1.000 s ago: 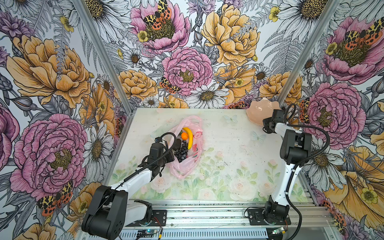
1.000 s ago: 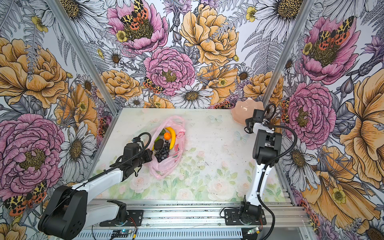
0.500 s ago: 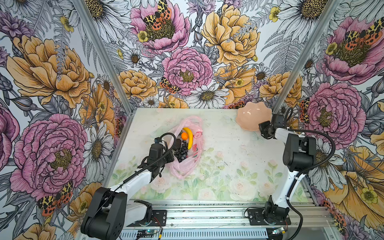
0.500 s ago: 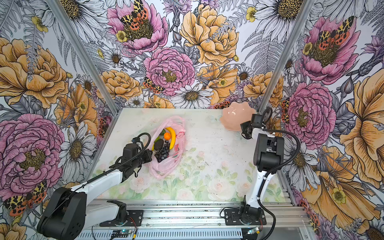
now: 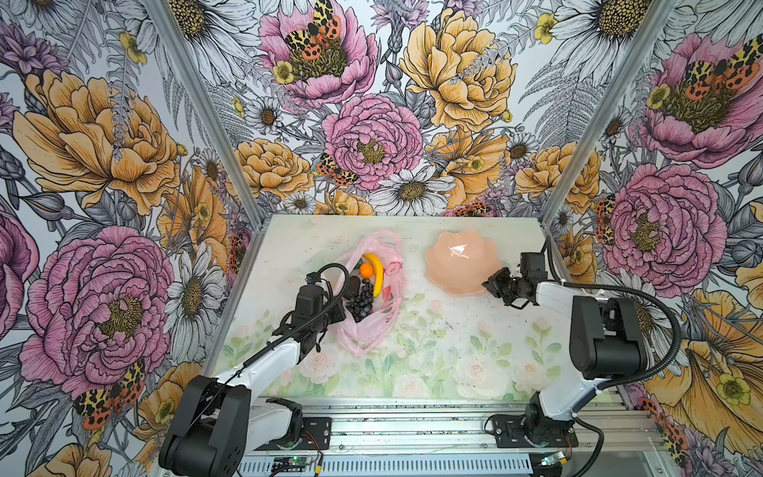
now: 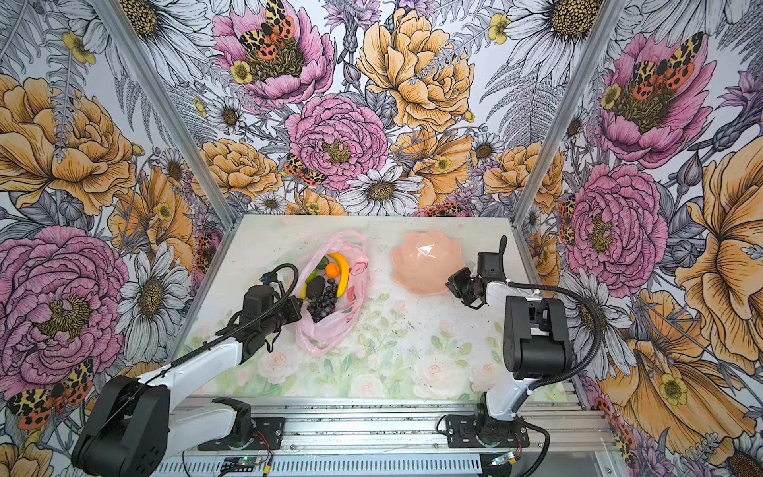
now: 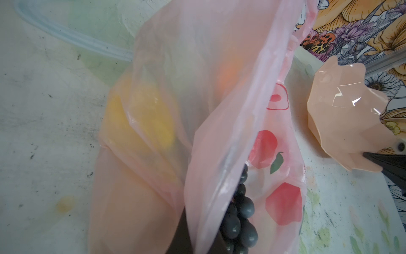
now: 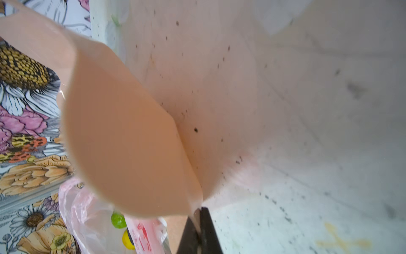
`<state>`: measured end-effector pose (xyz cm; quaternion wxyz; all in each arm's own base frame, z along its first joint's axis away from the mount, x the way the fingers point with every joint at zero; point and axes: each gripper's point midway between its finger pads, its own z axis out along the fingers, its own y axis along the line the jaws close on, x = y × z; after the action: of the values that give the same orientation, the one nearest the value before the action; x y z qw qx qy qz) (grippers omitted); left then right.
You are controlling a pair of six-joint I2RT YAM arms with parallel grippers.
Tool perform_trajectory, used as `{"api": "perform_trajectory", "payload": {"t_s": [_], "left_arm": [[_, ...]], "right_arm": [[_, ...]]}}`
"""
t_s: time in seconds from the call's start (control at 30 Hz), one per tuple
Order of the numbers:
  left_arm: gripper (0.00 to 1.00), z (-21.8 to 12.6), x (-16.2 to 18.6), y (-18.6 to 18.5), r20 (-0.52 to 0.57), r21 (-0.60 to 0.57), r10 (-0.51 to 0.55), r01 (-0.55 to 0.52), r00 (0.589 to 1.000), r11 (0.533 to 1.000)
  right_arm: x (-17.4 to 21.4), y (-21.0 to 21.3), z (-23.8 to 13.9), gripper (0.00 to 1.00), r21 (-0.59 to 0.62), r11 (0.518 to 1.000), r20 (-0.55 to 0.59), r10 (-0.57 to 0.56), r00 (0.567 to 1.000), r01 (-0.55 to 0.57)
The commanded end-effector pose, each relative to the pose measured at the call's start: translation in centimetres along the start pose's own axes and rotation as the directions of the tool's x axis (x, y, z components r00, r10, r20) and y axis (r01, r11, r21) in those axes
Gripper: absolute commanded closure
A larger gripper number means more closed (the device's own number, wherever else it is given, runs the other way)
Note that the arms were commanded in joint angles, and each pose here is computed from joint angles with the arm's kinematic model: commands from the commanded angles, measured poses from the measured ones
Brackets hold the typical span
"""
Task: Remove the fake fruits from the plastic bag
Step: 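Drag the pink bowl with the right gripper to beside the bag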
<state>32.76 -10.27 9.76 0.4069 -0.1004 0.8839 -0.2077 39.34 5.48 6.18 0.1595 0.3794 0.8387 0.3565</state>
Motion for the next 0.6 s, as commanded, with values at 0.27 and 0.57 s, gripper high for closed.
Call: {"api": "perform_trajectory", "payload": {"t_s": [0.27, 0.57], "left_arm": [[0.91, -0.4, -0.5, 0.4, 0.038, -0.015, 0.016, -0.015, 0.999, 1.000], [0.91, -0.4, -0.5, 0.5, 0.036, -0.018, 0.013, -0.012, 0.999, 1.000]], "right_arm": [[8.8, -2.1, -1.8, 1.00, 0.008, 0.997, -0.247, -0.075, 0.966, 0.080], [10.0, -2.6, -1.7, 0.98, 0.038, 0.993, -0.288, -0.099, 0.953, 0.115]]}}
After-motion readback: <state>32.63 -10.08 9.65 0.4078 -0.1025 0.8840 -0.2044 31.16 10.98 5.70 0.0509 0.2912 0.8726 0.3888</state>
